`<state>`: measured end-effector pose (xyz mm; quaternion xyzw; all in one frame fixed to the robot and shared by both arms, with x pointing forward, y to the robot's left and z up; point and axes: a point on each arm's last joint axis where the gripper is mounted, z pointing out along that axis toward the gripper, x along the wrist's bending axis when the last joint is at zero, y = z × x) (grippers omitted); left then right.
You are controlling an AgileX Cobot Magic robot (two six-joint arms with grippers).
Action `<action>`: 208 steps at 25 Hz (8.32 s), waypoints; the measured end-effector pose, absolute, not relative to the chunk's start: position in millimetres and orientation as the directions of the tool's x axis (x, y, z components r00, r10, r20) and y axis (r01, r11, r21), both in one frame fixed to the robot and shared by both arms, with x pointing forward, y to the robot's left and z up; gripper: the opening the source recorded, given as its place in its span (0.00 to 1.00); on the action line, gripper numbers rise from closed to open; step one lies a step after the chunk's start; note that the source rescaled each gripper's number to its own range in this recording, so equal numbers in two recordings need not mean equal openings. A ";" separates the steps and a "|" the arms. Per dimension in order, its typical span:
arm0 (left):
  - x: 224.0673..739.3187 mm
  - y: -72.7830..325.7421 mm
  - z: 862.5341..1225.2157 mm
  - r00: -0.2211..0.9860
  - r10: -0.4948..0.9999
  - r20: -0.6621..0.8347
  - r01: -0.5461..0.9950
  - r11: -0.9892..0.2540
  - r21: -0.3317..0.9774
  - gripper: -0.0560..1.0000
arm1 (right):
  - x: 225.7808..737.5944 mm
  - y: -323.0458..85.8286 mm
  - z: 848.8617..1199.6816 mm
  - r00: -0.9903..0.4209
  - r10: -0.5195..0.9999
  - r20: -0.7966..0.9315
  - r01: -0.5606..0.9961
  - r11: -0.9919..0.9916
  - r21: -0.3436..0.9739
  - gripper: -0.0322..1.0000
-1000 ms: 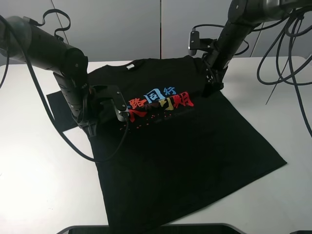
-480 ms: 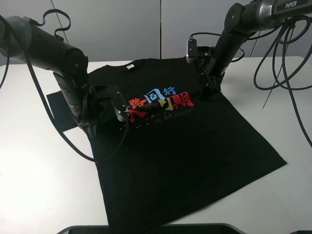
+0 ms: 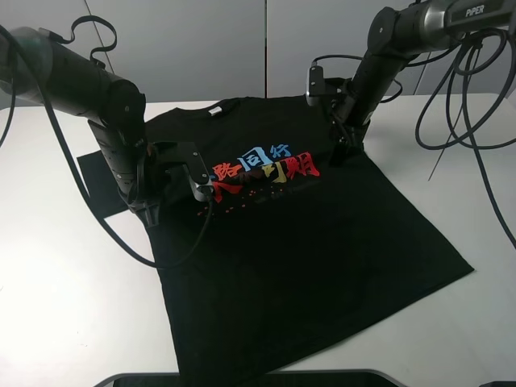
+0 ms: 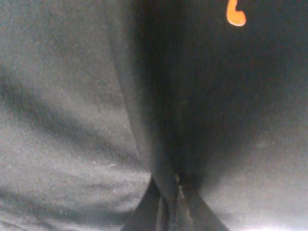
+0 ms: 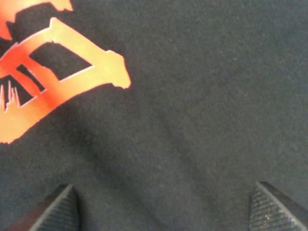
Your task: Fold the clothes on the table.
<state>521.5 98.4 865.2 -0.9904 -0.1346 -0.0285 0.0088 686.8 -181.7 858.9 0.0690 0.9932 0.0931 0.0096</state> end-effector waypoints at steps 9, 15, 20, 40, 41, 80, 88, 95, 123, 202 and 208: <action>521.4 98.6 865.3 0.962 0.265 0.059 0.266 -0.964 -0.012 0.05 | 681.3 -173.7 857.9 -0.983 0.184 0.027 0.186 0.973 0.140 0.17; 521.5 98.6 865.3 0.963 0.264 0.059 0.266 -0.964 -0.012 0.05 | 682.2 -173.6 858.9 -0.973 0.228 0.023 0.229 0.963 0.143 0.03; 521.9 98.3 865.3 0.958 0.281 0.063 0.282 -0.959 -0.007 0.05 | 682.9 -174.4 869.1 -0.972 0.234 -0.010 0.230 0.963 0.140 0.03; 578.2 69.4 999.2 0.854 0.336 0.397 0.243 -0.933 0.267 0.05 | 693.0 -178.1 976.2 -0.854 0.402 -0.330 0.306 0.901 0.307 0.03; 581.7 69.6 1005.7 0.837 0.342 0.426 0.243 -0.932 0.270 0.05 | 695.0 -178.9 978.4 -0.838 0.415 -0.354 0.311 0.897 0.315 0.03; 588.6 82.0 1077.7 0.610 0.512 0.605 0.280 -0.853 0.440 0.05 | 658.4 -192.6 1062.2 -0.778 0.496 -0.385 0.394 0.863 0.316 0.03; 570.0 85.9 1072.9 0.731 0.478 0.488 0.328 -0.872 0.363 0.05 | 629.3 -187.6 1067.9 -0.875 0.450 -0.180 0.391 0.875 0.287 0.03; 540.4 103.6 1045.6 0.778 0.468 0.419 0.361 -0.879 0.310 0.05 | 591.7 -193.5 1051.0 -0.896 0.436 -0.082 0.404 0.879 0.255 0.03; 505.1 129.2 1007.1 0.606 0.759 0.239 0.573 -0.625 0.531 0.05 | 547.5 -202.3 1006.5 -0.675 0.736 -0.046 0.647 0.621 0.443 0.03; 590.2 138.7 883.1 0.361 0.929 -0.078 0.914 -0.335 0.230 0.94 | 593.3 -217.5 913.6 -0.060 0.998 0.008 0.984 0.058 0.171 1.00; 590.2 138.7 883.1 0.360 0.930 -0.078 0.914 -0.335 0.230 0.94 | 595.2 -226.0 901.1 -0.029 0.999 -0.013 0.990 0.031 0.134 1.00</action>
